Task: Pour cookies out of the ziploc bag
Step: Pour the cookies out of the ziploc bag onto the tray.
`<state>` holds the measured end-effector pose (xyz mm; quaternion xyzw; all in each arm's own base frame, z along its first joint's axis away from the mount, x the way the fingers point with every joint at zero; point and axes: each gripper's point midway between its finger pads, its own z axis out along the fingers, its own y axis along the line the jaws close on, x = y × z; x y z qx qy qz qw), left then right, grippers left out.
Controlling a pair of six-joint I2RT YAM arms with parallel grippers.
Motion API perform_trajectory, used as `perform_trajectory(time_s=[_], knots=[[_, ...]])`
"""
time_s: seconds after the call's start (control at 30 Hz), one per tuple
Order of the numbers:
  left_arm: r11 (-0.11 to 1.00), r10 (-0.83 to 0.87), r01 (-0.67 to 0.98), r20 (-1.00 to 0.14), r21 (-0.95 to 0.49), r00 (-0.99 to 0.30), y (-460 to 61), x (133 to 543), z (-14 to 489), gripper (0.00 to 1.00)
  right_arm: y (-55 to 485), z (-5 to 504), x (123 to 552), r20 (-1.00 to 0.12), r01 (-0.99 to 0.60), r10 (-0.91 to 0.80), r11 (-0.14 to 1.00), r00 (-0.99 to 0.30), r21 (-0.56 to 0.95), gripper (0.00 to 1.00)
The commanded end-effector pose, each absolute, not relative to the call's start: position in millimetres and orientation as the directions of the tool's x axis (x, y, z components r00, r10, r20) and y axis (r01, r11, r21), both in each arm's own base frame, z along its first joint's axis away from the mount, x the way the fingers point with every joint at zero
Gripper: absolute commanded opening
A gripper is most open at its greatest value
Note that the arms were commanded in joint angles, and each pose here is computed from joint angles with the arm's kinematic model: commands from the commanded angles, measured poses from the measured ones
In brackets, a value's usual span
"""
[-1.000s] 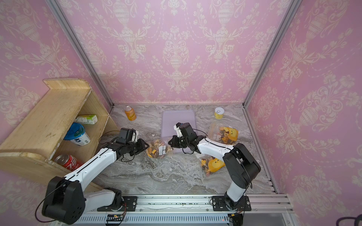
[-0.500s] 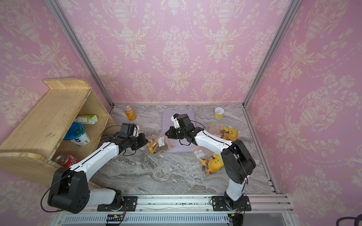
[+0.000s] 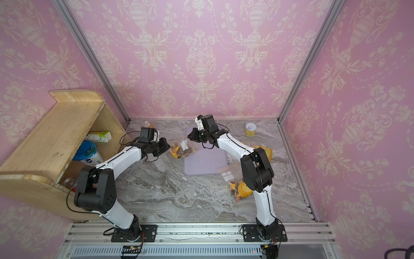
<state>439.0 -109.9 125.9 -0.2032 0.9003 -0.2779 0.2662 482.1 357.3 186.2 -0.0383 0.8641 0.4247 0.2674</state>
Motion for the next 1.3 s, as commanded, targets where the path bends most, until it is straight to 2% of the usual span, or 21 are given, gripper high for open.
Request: perform_trajectory(time_s=[0.0,0.23,0.4,0.67,0.83,1.0,1.27], knots=[[0.737,-0.523,-0.152,-0.413,-0.658,-0.746,-113.4,475.5,148.2,0.00,358.7,199.8,506.5,-0.523,-0.332,0.157,0.614,-0.838,0.716,0.00],[0.735,-0.525,-0.115,-0.455,-0.668,-0.719,-113.0,528.6,158.3,0.00,370.8,215.3,556.8,-0.541,-0.376,0.171,0.550,-0.823,0.746,0.00],[0.723,-0.527,-0.082,-0.471,-0.685,-0.708,-117.4,555.8,162.5,0.00,368.6,202.5,580.7,-0.510,-0.350,0.197,0.522,-0.838,0.778,0.00],[0.723,-0.511,-0.070,-0.463,-0.688,-0.724,-122.5,563.4,154.1,0.00,356.5,170.6,581.8,-0.444,-0.276,0.204,0.545,-0.872,0.792,0.00],[0.720,-0.495,-0.054,-0.458,-0.692,-0.738,-129.8,561.4,153.9,0.00,345.4,164.8,570.7,-0.424,-0.247,0.198,0.571,-0.884,0.783,0.16],[0.720,-0.462,-0.019,-0.458,-0.694,-0.759,-141.4,559.2,153.8,0.00,334.8,169.5,559.2,-0.407,-0.234,0.193,0.575,-0.893,0.784,0.40],[0.733,-0.434,-0.007,-0.460,-0.681,-0.774,-143.6,554.3,154.7,0.00,327.0,173.8,555.2,-0.416,-0.235,0.189,0.592,-0.889,0.771,0.63]])
